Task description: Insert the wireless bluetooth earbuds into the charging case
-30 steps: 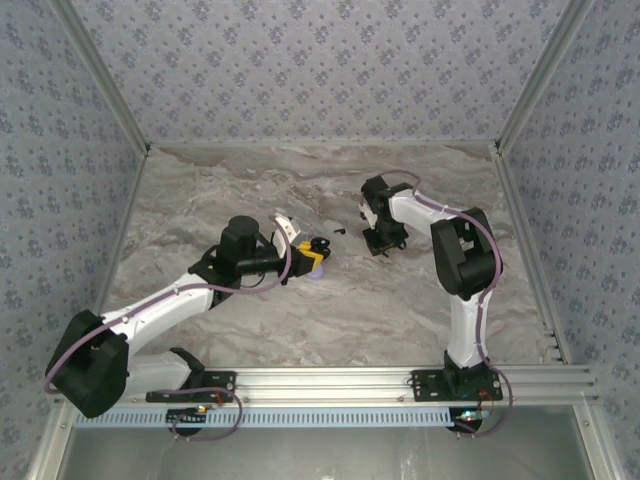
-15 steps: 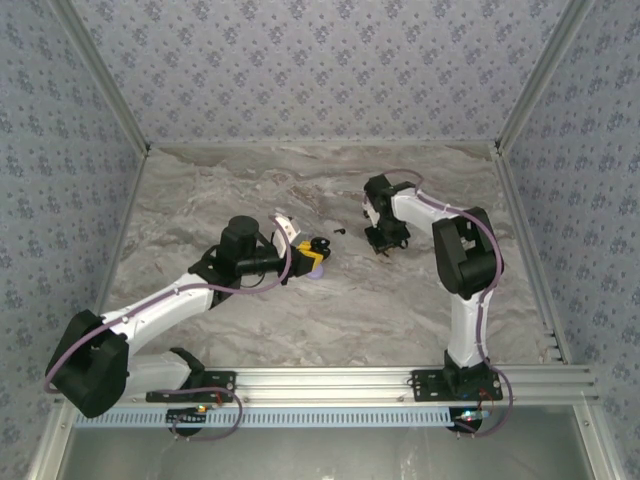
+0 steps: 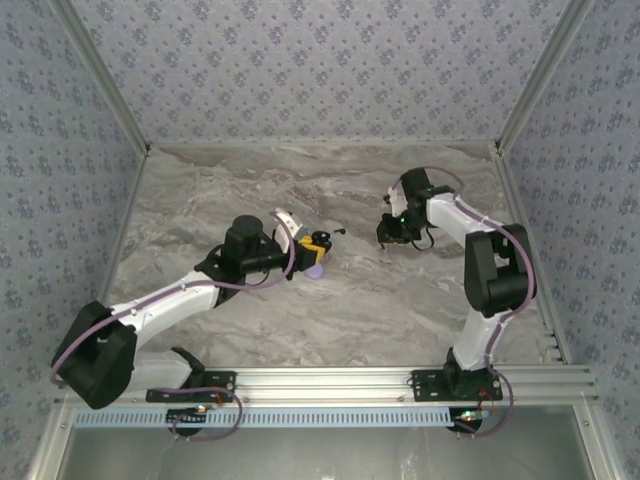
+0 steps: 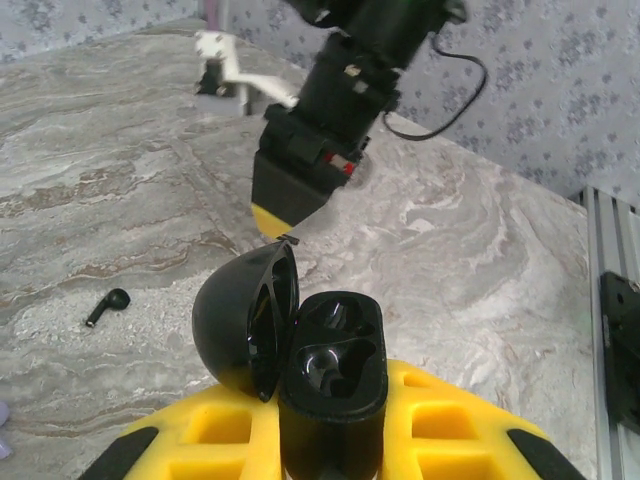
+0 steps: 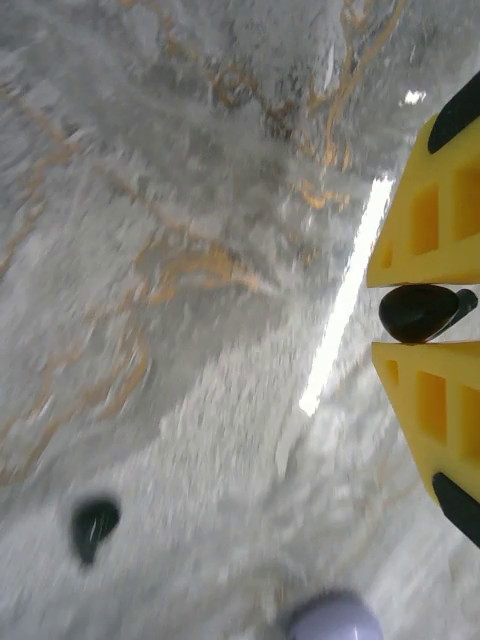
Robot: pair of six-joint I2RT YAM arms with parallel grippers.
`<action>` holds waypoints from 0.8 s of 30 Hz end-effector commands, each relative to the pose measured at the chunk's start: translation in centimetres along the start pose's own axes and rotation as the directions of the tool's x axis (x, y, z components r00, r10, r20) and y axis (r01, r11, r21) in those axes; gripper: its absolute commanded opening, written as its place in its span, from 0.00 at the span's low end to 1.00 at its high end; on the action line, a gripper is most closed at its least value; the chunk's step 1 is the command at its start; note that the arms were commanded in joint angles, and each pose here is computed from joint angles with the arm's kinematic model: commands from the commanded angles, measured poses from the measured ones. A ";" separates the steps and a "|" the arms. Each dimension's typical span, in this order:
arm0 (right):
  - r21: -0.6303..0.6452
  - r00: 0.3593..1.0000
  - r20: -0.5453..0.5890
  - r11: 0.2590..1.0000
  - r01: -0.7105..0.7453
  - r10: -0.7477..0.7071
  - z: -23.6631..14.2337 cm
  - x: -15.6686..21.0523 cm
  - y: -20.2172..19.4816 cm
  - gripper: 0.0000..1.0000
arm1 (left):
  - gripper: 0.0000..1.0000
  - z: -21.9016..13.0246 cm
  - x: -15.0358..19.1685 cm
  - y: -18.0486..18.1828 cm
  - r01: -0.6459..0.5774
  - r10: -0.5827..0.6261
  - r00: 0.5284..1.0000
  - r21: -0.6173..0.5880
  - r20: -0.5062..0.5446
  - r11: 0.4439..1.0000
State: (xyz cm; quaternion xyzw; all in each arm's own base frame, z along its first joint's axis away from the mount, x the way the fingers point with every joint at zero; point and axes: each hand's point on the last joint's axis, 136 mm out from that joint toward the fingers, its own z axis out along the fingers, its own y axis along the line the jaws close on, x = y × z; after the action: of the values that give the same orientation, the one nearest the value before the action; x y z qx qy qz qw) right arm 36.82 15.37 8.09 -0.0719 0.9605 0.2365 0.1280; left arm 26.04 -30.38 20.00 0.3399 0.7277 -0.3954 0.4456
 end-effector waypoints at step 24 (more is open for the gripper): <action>-0.442 0.900 0.407 0.829 0.343 -0.156 -13.8 -1.9 16.9 0.20 | 0.13 2.1 -4.0 0.5 0.059 -0.051 0.977 -0.033 0.208 0.998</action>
State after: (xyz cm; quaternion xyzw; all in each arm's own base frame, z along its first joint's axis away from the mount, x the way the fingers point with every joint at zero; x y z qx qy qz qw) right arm 33.15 22.78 24.55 -0.1625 0.8326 0.4463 0.2850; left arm 29.01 -31.80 21.08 0.2623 0.7218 -0.4056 0.4956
